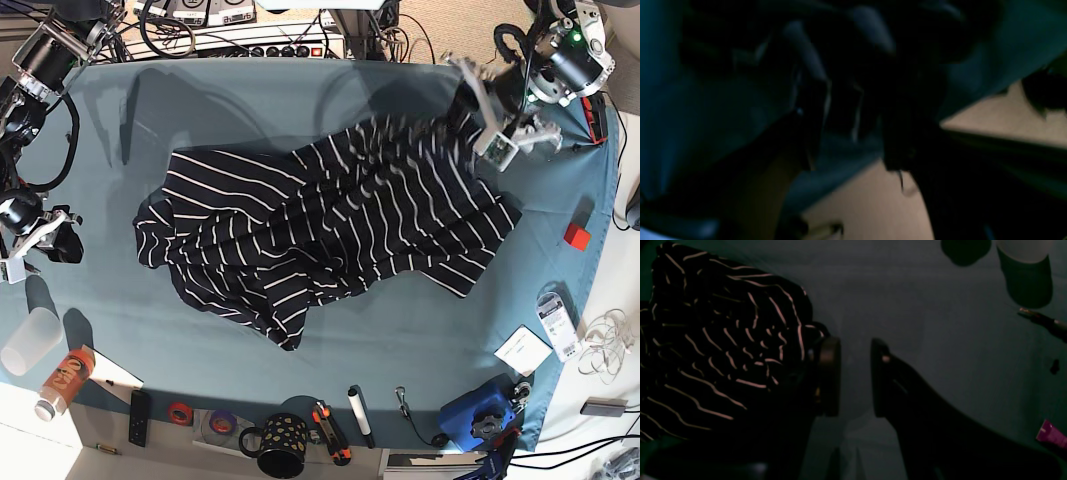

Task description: Layout the t-shirt on the table in an organized manner, then fold the t-shirt properly

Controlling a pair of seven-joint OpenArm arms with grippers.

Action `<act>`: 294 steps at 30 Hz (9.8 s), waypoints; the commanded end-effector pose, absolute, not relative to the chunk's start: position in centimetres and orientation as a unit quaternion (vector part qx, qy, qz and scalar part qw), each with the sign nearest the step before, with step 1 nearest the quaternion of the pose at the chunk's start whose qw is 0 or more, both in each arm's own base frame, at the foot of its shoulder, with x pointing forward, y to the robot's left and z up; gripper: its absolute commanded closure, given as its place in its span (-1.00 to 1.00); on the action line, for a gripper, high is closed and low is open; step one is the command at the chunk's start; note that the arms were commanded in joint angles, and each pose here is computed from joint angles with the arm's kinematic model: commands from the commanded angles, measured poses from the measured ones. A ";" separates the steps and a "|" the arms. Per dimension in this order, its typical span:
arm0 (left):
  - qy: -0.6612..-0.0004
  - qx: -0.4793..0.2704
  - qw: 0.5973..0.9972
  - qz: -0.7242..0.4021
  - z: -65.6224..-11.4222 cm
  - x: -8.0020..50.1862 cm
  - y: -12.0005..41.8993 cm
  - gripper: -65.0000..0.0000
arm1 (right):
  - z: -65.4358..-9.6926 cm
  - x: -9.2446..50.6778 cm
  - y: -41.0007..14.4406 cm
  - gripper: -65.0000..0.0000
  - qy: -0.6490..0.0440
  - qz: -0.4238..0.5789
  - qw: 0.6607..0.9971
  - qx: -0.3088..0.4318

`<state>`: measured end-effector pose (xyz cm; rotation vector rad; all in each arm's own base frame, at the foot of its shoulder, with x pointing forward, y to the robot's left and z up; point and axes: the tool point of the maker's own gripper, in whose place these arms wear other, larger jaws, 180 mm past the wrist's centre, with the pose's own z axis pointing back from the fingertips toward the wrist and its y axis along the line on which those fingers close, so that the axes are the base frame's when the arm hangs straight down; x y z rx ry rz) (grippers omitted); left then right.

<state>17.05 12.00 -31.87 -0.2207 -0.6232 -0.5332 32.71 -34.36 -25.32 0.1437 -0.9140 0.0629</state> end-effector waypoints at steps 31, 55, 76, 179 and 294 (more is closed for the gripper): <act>-0.384 -0.080 0.862 -0.320 -33.3 32.2 19.4 0.10 | -22.9 33.6 -35.0 0.51 -0.477 0.038 0.876 0.054; -0.368 -0.047 0.870 -0.325 -34.8 39.6 18.5 1.00 | -23.1 33.5 -35.0 0.51 -0.473 0.038 0.879 0.054; -0.589 -0.084 0.769 -0.236 -18.9 57.5 13.3 1.00 | -26.1 33.8 -31.2 0.51 -0.471 0.014 0.875 0.112; -0.390 -0.179 0.862 -0.271 -24.7 28.4 23.2 0.61 | -26.9 39.5 -37.1 1.00 -0.511 -0.076 0.856 -0.023; -0.394 -0.037 0.842 -0.365 -31.1 33.5 12.8 0.10 | -28.4 37.7 -39.8 1.00 -0.445 -0.067 0.889 -0.089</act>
